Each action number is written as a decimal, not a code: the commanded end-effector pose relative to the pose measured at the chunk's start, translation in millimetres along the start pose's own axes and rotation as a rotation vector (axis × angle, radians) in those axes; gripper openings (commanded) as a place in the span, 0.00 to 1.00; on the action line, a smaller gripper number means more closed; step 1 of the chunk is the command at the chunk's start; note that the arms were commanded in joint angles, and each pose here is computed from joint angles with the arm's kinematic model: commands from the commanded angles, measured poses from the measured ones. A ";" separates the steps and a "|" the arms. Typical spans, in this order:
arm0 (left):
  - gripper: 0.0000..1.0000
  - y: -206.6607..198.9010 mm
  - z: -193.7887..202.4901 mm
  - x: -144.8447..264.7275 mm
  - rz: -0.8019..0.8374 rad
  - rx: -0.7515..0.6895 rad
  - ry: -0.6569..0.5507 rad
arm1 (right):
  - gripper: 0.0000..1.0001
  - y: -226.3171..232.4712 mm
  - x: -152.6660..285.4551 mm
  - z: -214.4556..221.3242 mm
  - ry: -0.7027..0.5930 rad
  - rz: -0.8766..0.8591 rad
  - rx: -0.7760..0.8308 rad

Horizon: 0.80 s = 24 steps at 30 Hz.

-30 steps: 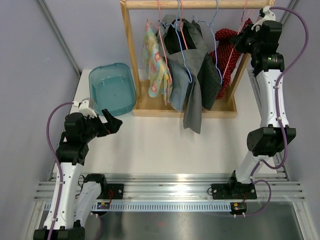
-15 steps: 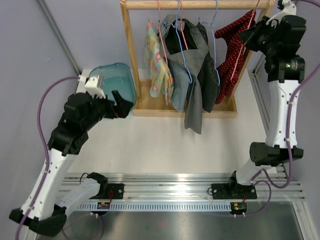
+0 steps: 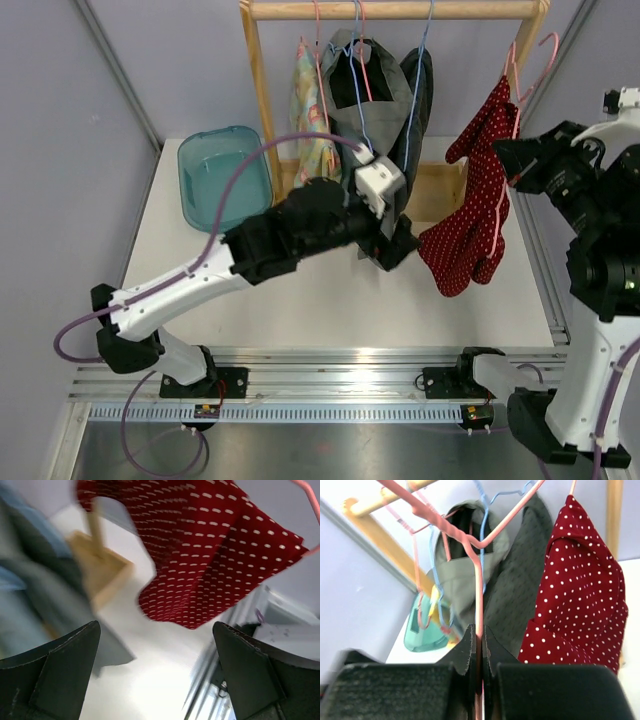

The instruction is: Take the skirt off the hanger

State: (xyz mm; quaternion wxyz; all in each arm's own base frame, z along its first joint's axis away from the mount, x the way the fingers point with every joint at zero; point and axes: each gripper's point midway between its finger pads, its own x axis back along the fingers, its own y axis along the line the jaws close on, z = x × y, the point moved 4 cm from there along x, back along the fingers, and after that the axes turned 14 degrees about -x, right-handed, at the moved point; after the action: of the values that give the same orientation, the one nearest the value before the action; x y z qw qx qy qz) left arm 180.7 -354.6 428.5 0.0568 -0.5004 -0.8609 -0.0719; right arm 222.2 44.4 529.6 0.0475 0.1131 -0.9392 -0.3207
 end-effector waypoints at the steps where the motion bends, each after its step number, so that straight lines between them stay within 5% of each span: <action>1: 0.99 -47.3 -2.3 -25.7 0.128 -0.066 -0.094 | 0.00 24.1 29.4 5.1 -0.009 -0.120 -0.034; 12: 0.98 -103.3 13.9 -68.8 0.303 -0.035 -0.132 | 0.00 47.6 78.2 34.7 0.080 -0.245 -0.153; 15: 0.56 -104.6 17.0 -73.7 0.303 -0.026 -0.125 | 0.00 49.4 79.9 34.9 0.082 -0.254 -0.158; 16: 0.19 -104.8 20.5 -73.6 0.304 -0.024 -0.106 | 0.00 49.3 80.3 34.6 0.079 -0.253 -0.156; 17: 0.03 -104.9 20.3 -71.2 0.300 -0.021 -0.101 | 0.00 49.3 80.2 33.2 0.071 -0.250 -0.154; 24: 0.00 -99.2 71.5 -26.1 0.182 -0.020 0.043 | 0.00 41.1 75.4 20.3 0.019 -0.162 -0.115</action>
State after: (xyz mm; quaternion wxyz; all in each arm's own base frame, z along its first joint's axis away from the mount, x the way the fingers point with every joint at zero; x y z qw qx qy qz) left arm 115.0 -443.9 348.3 0.0654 -0.6077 -0.7872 -0.0825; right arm 137.0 76.4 515.6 0.0890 0.1945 -0.8933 -0.3953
